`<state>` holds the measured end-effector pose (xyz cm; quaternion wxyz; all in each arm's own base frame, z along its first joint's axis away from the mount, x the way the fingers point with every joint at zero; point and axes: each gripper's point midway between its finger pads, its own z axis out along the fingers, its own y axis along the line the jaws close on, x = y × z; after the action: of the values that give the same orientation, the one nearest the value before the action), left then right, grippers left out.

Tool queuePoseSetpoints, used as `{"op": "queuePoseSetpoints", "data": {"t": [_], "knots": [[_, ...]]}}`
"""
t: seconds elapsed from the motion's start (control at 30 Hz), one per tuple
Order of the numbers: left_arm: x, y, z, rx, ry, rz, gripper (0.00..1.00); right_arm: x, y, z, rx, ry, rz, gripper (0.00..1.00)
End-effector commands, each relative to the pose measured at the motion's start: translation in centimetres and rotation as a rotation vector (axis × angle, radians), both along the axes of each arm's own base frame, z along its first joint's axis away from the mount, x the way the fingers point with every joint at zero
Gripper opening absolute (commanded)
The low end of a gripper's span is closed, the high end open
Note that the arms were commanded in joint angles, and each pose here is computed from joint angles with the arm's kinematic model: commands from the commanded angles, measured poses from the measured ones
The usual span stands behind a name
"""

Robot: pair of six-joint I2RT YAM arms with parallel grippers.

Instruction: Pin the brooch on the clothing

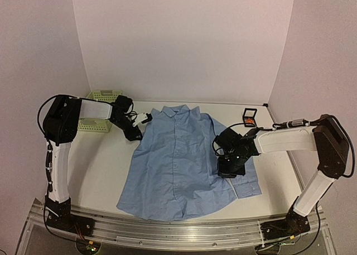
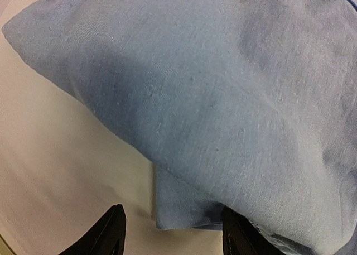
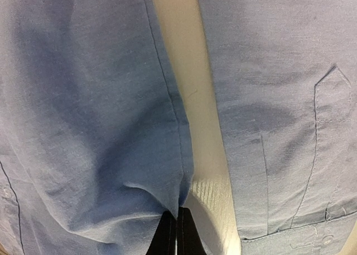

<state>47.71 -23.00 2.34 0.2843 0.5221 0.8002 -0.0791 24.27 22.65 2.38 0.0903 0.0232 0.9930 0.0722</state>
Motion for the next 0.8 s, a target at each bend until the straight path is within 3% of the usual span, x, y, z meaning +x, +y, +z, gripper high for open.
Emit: {"op": "queuePoseSetpoints", "data": {"t": [0.0, 0.13, 0.27, 0.37, 0.47, 0.6, 0.77], "knots": [[-0.1, -0.6, -1.5, -0.005, 0.091, -0.022, 0.55, 0.7, 0.5, 0.8, -0.003, -0.013, 0.023, 0.0], [0.3, -0.6, -2.3, 0.002, 0.116, -0.008, 0.37, 0.8, 0.4, 0.8, -0.01, -0.012, 0.027, 0.0], [-0.3, -1.1, -2.3, -0.028, 0.156, -0.012, 0.01, 0.8, 0.2, 0.8, -0.018, -0.015, 0.022, 0.0], [0.5, -1.4, 0.3, -0.085, 0.121, 0.026, 0.0, 1.0, -0.2, 1.0, -0.019, -0.017, 0.01, 0.0], [4.3, 0.3, 5.8, -0.113, -0.042, 0.152, 0.0, 1.3, -0.7, 1.6, -0.014, -0.03, -0.007, 0.0], [7.6, 3.6, 13.8, -0.072, -0.266, 0.243, 0.0, 1.9, -1.4, 2.5, -0.008, -0.052, -0.018, 0.0], [8.0, 6.4, 20.4, 0.02, -0.458, 0.273, 0.0, 1.5, -2.0, 1.8, -0.026, -0.03, -0.007, 0.0]]}}
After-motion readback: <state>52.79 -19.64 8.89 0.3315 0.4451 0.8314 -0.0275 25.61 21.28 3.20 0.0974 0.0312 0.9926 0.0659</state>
